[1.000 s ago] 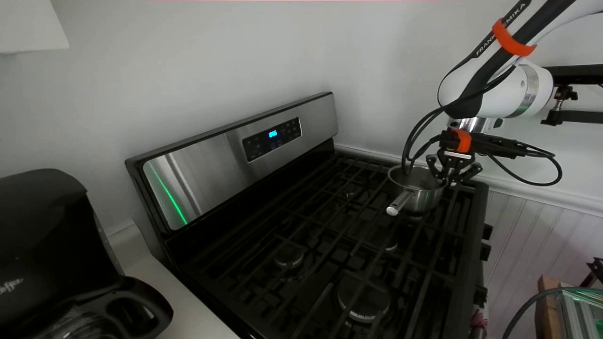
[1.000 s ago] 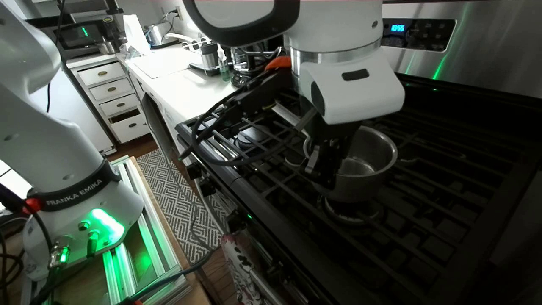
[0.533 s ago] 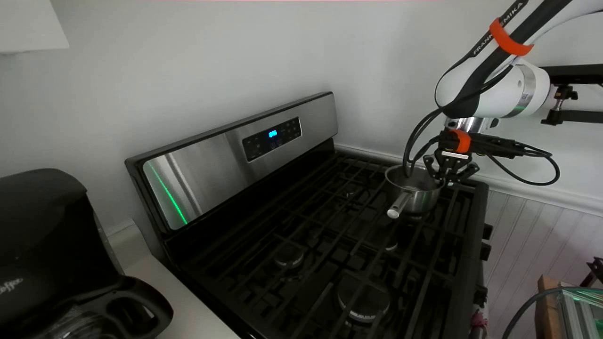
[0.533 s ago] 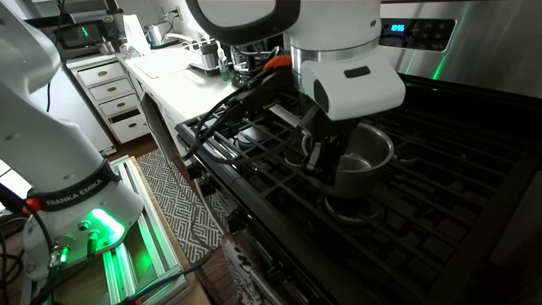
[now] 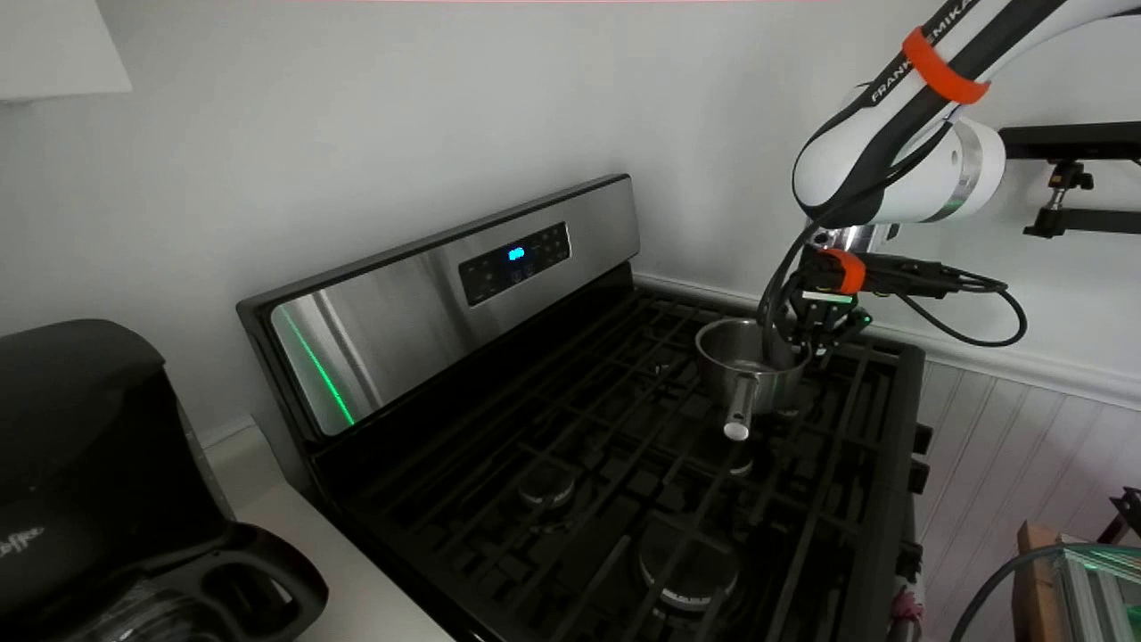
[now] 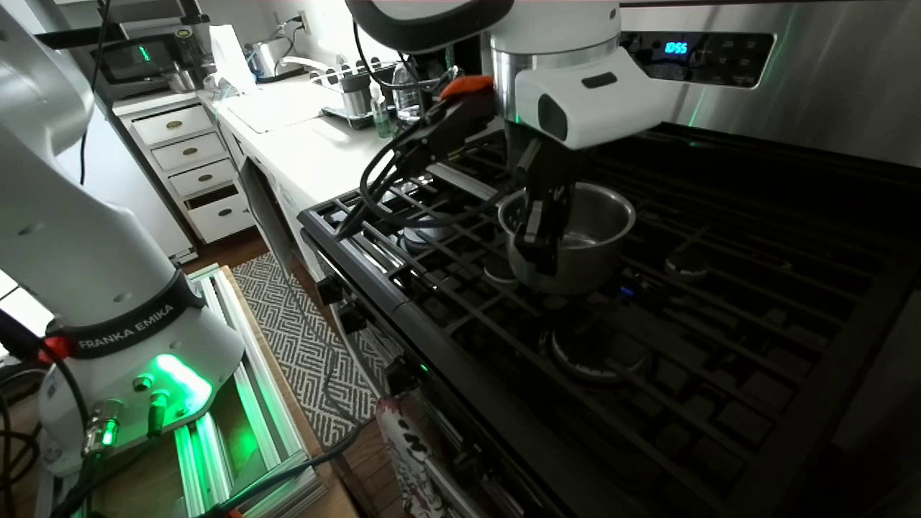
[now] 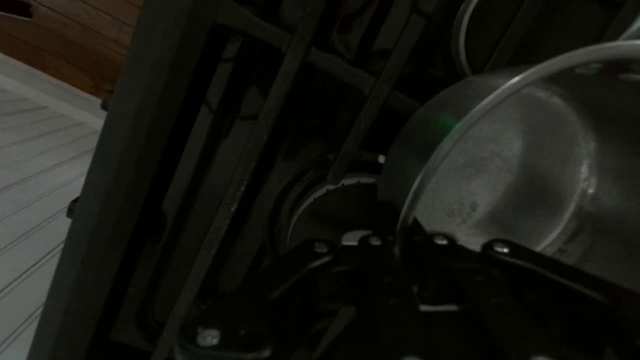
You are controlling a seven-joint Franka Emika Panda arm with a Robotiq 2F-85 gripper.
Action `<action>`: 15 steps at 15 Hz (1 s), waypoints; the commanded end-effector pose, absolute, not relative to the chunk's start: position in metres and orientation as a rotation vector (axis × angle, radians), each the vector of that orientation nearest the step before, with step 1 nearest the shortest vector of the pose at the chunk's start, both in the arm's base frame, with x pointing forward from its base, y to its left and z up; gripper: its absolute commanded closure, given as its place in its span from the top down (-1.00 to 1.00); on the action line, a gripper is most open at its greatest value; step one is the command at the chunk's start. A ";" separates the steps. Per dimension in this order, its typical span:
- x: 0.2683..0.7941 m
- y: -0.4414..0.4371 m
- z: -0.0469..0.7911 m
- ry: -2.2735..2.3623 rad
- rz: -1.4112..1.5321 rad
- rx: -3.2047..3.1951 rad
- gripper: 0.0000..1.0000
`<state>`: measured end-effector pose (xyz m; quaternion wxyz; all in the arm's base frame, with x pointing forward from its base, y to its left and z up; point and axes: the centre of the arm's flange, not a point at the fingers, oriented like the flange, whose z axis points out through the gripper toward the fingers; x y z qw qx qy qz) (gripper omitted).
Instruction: Move the pot to the left
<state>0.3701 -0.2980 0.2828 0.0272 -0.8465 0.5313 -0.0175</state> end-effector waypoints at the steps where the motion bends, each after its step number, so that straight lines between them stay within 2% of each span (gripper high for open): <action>1: 0.381 -0.274 0.304 1.531 -0.029 -2.689 -0.97; 7: 0.392 -0.243 0.308 1.540 0.044 -2.645 -0.97; 15: 0.385 -0.229 0.312 1.787 0.047 -2.505 -0.97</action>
